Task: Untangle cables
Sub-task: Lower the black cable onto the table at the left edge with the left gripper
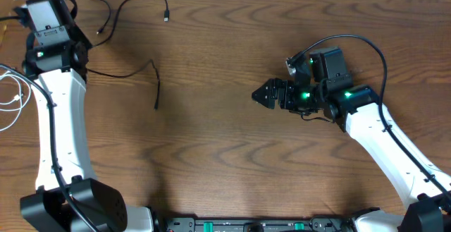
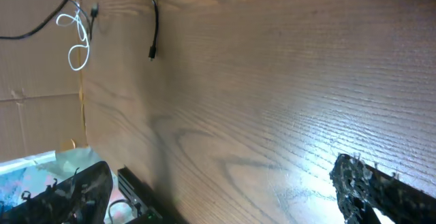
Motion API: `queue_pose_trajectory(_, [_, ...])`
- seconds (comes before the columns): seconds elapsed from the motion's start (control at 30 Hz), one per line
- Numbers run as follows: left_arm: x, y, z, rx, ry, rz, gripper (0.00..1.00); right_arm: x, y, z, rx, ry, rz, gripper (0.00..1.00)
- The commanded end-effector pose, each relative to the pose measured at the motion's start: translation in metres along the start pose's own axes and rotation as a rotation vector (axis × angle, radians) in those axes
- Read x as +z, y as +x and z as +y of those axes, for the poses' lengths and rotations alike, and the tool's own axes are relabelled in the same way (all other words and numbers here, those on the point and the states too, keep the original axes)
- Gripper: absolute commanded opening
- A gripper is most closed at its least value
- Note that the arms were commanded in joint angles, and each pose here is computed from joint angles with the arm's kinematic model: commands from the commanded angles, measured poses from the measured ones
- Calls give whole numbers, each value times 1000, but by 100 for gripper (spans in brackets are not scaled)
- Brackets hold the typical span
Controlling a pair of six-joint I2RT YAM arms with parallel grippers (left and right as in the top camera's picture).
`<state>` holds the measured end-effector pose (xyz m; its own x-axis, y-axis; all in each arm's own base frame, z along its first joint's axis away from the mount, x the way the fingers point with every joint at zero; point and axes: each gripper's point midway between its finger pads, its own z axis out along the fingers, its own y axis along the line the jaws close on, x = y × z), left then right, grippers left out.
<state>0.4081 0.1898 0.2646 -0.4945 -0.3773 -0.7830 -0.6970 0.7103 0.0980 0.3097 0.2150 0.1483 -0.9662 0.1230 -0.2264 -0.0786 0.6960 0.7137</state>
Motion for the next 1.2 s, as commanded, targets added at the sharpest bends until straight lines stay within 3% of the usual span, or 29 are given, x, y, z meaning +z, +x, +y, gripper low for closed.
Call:
queue_pose_trajectory(0.0, [-3, -18, 19, 131, -118, -69, 8, -5, -4, 4, -19, 2, -22, 99])
queue_pose_trajectory(0.17, [-24, -51, 30, 75, -153, -178, 7, -5, -4, 2, -17, 16, -27, 99])
queue_pose_trajectory(0.27, [-40, -72, 32, 131, -154, -250, 8, -5, -4, 1, -15, 17, -24, 99])
queue_pose_trajectory(0.47, [-65, -104, 73, 196, -422, -353, 7, -5, -3, 1, -15, 19, -22, 99])
queue_pose_trajectory(0.5, [-63, -105, 67, 279, -399, -344, 7, -5, -3, 1, -21, 19, -22, 99])
queue_pose_trajectory(0.67, [-53, -92, 50, 323, -296, -300, 7, -5, -4, 1, -22, 18, -24, 99])
queue_pose_trajectory(0.8, [-48, -80, 48, 215, -259, -273, 7, -5, -4, 1, -29, 18, -23, 99])
queue_pose_trajectory(1.03, [-33, -52, 11, 104, -16, -180, 7, -5, -2, 0, -24, 21, -17, 99])
queue_pose_trajectory(1.17, [-23, -43, 4, 102, 4, -143, 7, -5, 1, -2, -17, 27, -7, 99])
